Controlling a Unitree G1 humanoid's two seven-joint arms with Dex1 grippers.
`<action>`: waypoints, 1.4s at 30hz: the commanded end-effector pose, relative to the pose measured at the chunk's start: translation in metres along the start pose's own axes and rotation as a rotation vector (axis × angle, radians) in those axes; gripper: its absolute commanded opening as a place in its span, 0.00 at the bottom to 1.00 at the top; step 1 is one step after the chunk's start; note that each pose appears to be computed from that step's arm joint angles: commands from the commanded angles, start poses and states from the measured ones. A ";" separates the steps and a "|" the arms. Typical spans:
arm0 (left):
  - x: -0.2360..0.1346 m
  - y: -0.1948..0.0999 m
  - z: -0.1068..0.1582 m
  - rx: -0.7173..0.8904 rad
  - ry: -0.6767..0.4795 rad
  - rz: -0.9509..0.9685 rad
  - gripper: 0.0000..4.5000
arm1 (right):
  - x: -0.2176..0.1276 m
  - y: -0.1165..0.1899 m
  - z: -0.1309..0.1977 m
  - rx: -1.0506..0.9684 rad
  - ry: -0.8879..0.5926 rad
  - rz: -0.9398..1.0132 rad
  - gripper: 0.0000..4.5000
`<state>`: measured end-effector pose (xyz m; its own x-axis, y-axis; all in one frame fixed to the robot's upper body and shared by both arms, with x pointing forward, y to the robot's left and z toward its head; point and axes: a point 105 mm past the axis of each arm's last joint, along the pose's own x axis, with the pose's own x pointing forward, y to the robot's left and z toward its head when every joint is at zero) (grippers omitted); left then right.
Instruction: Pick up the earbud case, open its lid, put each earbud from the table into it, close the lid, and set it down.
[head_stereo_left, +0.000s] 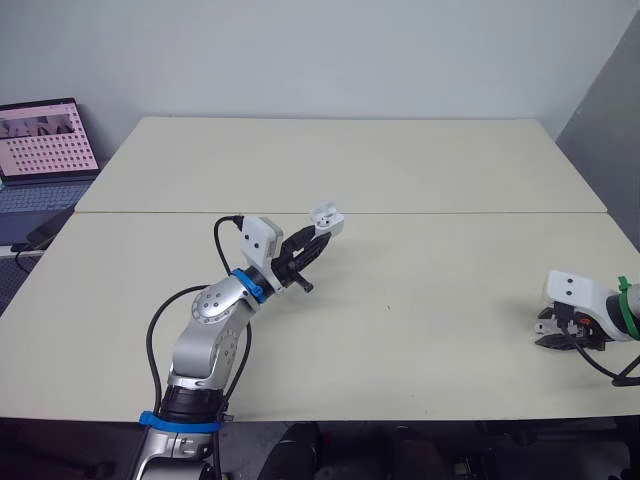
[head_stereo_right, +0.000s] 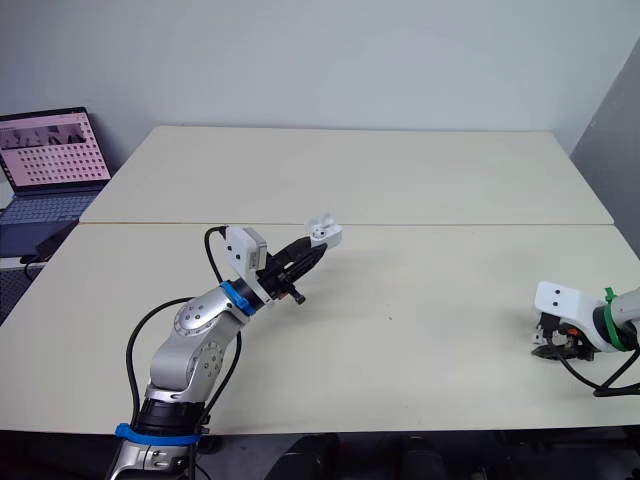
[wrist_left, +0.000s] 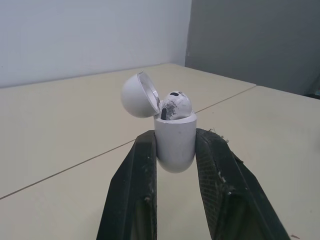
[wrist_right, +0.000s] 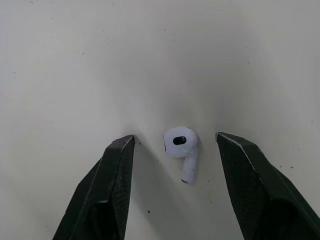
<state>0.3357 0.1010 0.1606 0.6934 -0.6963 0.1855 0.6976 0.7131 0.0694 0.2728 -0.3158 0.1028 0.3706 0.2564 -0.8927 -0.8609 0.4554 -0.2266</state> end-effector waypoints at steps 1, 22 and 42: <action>0.004 -0.004 0.015 0.027 -0.051 -0.023 0.16 | 0.007 -0.002 -0.009 0.008 0.033 -0.014 0.39; 0.027 -0.024 0.024 -0.044 -0.113 -0.168 0.16 | -0.073 -0.003 0.273 0.268 -1.292 -0.126 0.09; 0.038 -0.028 0.039 -0.048 -0.141 -0.251 0.16 | -0.038 0.021 0.285 0.355 -1.264 -0.104 0.09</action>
<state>0.3383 0.0604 0.1889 0.5005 -0.8253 0.2616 0.8462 0.5302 0.0536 0.3444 -0.0732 0.2333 0.6723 0.7320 0.1106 -0.7395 0.6709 0.0548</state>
